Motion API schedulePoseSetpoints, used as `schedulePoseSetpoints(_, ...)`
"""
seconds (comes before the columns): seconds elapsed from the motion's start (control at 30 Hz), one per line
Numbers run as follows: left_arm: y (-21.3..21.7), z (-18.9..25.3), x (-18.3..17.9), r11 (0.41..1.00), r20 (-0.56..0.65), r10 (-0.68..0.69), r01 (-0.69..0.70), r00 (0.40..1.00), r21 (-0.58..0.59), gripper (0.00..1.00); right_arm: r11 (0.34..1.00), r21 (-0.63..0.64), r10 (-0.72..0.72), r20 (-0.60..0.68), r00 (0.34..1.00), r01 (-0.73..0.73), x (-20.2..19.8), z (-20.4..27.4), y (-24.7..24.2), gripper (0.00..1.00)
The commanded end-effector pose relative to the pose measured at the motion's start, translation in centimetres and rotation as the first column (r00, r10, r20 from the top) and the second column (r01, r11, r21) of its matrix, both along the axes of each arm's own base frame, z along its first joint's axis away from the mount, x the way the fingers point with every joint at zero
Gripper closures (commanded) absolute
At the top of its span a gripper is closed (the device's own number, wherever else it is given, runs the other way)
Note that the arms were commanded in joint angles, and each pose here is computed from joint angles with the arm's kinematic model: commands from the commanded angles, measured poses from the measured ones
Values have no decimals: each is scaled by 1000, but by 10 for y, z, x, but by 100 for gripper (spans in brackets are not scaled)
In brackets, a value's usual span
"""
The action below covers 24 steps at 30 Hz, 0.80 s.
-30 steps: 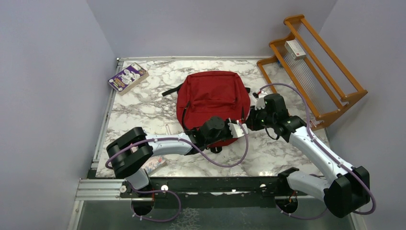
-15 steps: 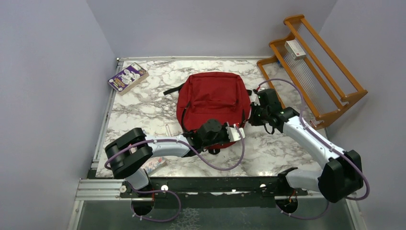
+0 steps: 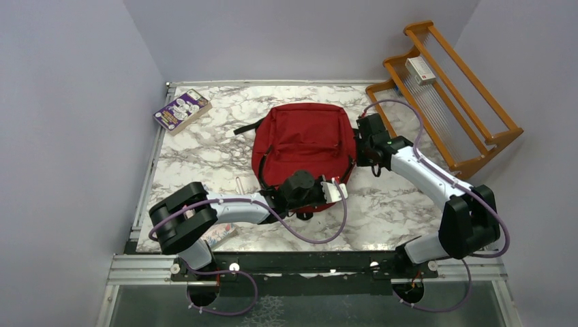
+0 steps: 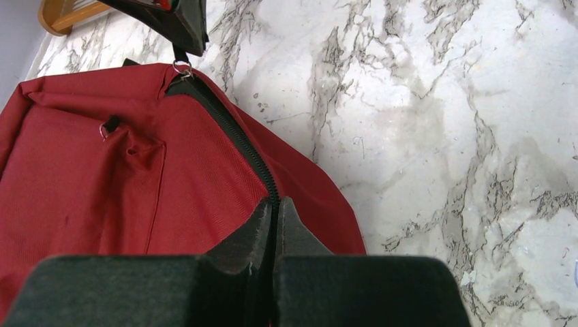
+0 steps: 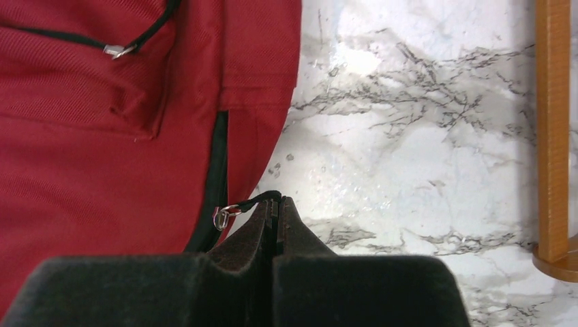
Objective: Pack the student bag
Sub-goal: Unzip the student bag at the center of the board.
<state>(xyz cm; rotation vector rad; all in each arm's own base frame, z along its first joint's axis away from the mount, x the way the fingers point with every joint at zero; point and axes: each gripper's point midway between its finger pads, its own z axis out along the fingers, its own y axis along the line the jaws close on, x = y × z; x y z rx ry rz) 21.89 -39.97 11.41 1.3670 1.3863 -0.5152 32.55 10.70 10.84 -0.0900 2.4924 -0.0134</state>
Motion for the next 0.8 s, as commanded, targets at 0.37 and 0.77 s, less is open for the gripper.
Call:
schedulePoseSetpoints(0.37,3,3,-16,999,-16,-48,48,999,-7,100,989,-103,-99,55,994,105,50,-3,-33,100)
schedulePoseSetpoints(0.77,2,5,-19,997,-13,-70,70,997,-12,100,982,-121,-138,69,988,146,66,-12,-45,99)
